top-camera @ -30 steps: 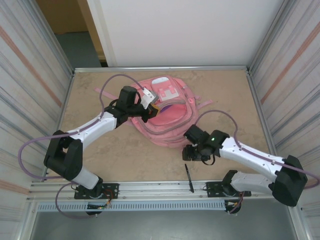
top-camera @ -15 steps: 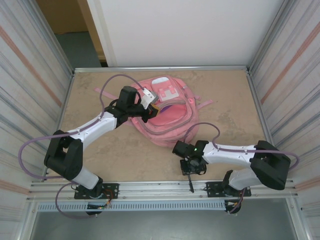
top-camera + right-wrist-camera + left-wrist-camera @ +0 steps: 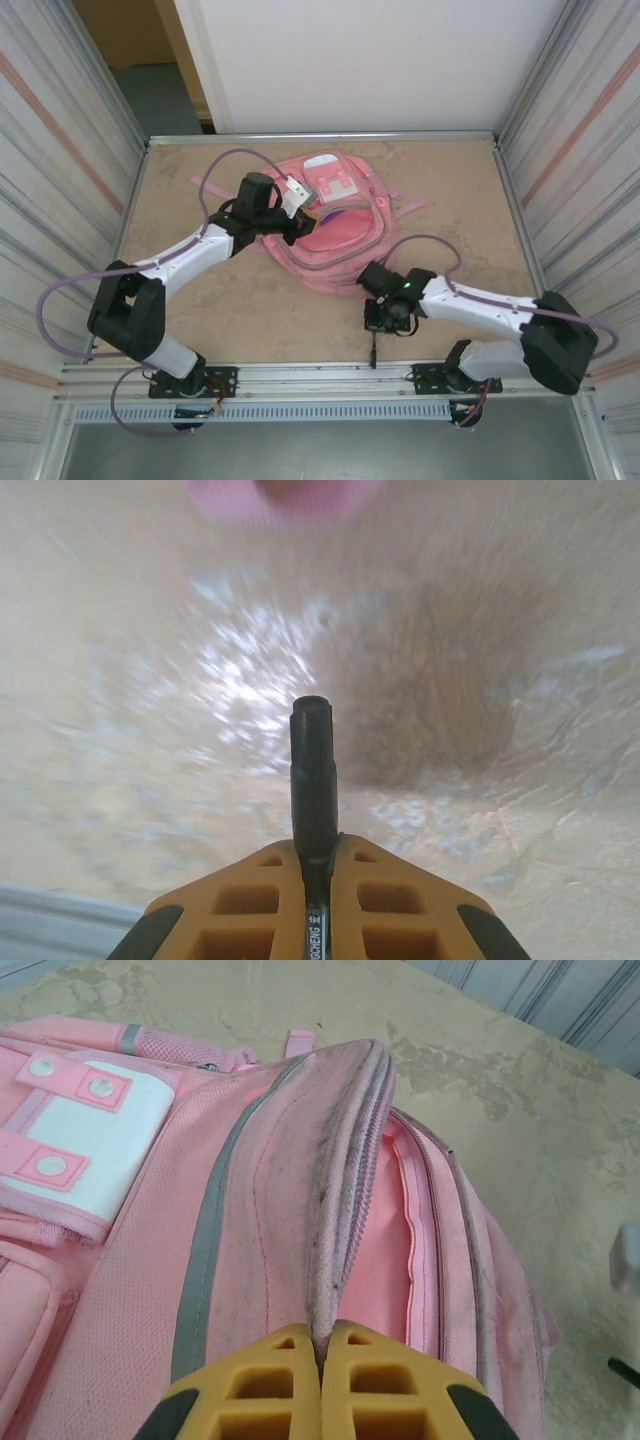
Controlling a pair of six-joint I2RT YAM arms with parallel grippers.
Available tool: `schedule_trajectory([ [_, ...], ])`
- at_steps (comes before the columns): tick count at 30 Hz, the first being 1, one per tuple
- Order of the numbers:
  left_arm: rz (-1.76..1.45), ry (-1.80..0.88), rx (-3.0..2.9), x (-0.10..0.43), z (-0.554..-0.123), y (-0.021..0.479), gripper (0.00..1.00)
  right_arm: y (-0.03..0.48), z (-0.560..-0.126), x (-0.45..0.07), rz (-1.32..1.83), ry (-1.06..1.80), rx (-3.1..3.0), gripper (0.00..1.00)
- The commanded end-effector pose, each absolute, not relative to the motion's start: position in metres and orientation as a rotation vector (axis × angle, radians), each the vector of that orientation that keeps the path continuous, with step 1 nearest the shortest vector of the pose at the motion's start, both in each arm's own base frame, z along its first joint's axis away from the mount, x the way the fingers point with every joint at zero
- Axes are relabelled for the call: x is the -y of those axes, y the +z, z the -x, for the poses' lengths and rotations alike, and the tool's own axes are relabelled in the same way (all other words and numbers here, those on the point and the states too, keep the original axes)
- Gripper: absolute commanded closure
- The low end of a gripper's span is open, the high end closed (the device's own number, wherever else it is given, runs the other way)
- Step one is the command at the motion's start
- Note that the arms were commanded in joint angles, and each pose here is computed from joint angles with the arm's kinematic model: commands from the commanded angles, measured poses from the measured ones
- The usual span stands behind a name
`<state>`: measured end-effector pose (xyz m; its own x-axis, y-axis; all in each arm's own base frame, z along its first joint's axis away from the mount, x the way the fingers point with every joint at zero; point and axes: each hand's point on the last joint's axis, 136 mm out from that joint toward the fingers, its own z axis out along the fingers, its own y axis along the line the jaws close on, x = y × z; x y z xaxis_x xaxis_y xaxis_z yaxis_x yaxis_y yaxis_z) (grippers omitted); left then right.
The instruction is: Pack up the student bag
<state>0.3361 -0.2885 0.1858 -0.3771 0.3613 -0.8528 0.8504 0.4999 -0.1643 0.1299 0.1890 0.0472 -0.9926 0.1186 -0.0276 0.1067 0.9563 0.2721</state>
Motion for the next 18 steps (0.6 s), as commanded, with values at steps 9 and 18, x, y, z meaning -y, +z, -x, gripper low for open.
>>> schedule_trajectory([
  [9,-0.951,-0.853,-1.895,0.298,-0.337,0.209,1.0,0.189,-0.273,-0.201,-0.88,1.378,-2.469,0.98],
  [18,-0.975,-0.929,-1.876,0.318,-0.326,0.223,1.0,0.174,-0.344,-0.189,-1.234,1.296,-2.259,0.99],
])
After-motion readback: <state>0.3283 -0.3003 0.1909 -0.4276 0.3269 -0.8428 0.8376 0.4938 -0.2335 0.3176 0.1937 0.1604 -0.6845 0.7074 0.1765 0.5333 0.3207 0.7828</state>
